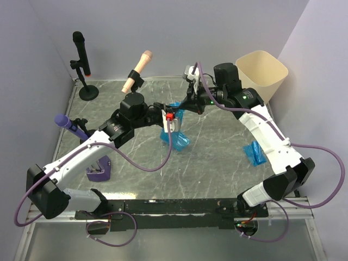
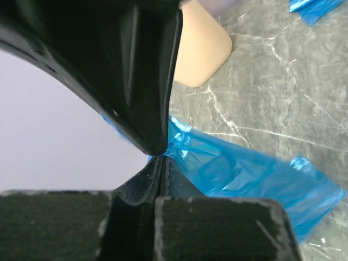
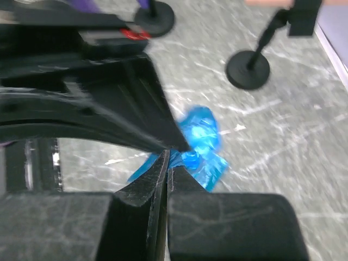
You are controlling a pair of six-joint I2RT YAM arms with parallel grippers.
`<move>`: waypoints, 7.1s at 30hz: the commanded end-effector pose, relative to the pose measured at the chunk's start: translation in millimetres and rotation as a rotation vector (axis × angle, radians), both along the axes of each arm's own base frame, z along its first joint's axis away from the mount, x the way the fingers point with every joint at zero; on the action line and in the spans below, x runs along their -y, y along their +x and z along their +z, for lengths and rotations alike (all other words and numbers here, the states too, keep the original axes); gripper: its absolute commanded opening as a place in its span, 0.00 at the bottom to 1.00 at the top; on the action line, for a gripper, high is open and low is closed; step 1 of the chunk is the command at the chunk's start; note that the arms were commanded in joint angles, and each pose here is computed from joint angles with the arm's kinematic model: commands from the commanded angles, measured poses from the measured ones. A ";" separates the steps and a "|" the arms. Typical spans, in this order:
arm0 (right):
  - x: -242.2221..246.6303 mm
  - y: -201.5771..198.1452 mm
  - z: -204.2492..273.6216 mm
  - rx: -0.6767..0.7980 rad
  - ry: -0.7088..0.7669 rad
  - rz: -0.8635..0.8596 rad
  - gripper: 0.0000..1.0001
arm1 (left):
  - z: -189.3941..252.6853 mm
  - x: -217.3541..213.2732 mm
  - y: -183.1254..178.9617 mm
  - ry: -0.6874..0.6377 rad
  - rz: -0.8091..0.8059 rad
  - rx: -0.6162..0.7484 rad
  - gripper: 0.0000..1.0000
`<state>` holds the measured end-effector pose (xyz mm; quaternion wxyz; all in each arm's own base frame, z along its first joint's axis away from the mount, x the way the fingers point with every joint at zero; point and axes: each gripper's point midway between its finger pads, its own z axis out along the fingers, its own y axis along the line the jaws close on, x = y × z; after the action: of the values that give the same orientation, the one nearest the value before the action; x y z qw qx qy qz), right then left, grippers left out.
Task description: Put the trash bags into the trash bin
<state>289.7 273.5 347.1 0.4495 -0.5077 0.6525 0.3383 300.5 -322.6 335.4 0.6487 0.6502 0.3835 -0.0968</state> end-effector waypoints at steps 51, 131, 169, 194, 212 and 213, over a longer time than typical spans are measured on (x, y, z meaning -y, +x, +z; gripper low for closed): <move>-1.4 16.7 70.4 0.105 0.148 0.000 0.00 | -19.8 -18.8 16.1 0.052 0.086 -0.069 0.01; -11.7 38.7 33.6 0.251 -0.057 -0.128 0.35 | 22.4 -26.5 -24.8 -0.178 -0.287 -0.887 0.01; -37.8 -0.4 22.2 0.207 -0.014 0.078 0.37 | 45.9 -30.0 -26.1 -0.306 -0.315 -1.085 0.15; -6.0 -28.7 22.4 0.236 -0.046 0.097 0.00 | 42.1 -52.8 -13.2 -0.250 -0.251 -1.019 0.45; -27.4 -2.1 29.3 0.200 -0.017 0.096 0.05 | 53.4 -23.1 -27.5 -0.220 -0.407 -0.977 0.38; -28.2 -1.6 29.1 0.200 -0.016 0.095 0.06 | 54.0 -23.2 -27.9 -0.220 -0.409 -0.977 0.36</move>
<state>280.7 296.0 354.8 0.4657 -0.5776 0.5997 0.2998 279.6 -300.7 365.5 0.4055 0.4946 0.5329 -0.5541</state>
